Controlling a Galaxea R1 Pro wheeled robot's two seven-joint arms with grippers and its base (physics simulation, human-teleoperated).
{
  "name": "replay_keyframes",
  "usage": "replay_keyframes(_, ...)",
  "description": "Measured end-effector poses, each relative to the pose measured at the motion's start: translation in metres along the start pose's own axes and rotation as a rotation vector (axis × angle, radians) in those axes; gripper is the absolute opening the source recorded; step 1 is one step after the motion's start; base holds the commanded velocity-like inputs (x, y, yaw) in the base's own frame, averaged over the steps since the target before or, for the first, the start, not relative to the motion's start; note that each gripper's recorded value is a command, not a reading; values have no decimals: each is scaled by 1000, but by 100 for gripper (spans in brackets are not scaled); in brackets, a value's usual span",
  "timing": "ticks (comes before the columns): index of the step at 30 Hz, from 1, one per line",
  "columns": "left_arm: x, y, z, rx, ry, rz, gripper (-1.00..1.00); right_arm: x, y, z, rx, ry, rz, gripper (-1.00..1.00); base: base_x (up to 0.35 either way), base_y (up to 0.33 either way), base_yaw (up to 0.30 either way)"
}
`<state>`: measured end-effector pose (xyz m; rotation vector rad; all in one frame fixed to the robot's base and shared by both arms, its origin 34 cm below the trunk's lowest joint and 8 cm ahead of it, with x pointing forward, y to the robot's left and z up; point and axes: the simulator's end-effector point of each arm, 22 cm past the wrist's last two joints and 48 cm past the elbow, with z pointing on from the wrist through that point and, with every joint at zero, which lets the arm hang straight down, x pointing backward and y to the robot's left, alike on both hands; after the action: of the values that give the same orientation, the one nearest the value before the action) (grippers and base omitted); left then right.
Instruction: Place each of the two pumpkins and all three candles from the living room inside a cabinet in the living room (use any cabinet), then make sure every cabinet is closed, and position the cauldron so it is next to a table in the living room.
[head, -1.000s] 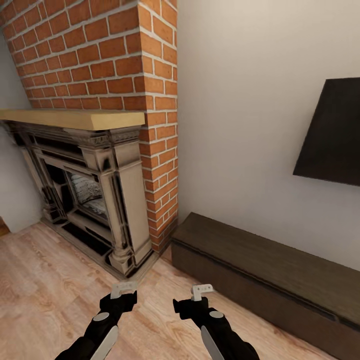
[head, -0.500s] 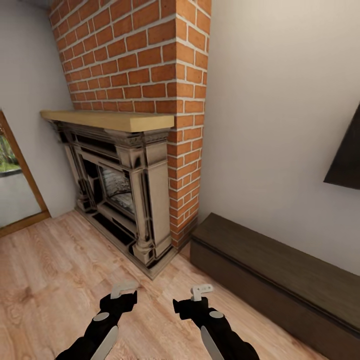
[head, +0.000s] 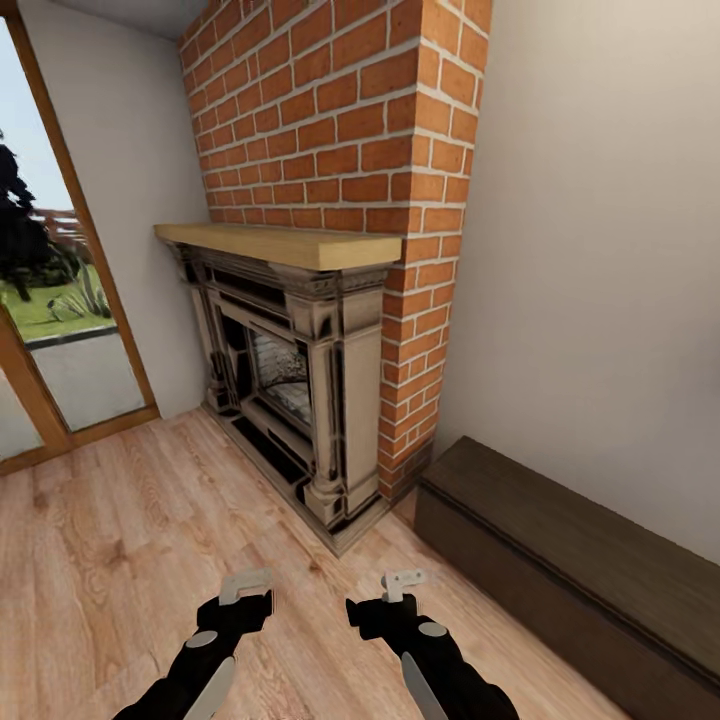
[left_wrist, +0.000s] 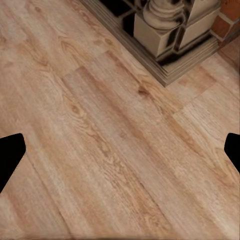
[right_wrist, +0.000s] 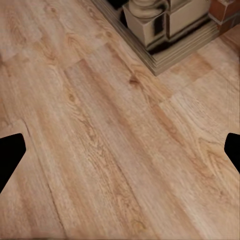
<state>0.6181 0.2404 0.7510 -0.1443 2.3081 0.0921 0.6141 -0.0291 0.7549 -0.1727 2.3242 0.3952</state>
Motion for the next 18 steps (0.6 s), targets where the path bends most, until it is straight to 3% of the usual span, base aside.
replay_keyframes(18, -15, 1, -18, 4, 5, -1, 100, -15, 6, -18, 1, 0, -2, 100, 0, 0, 291)
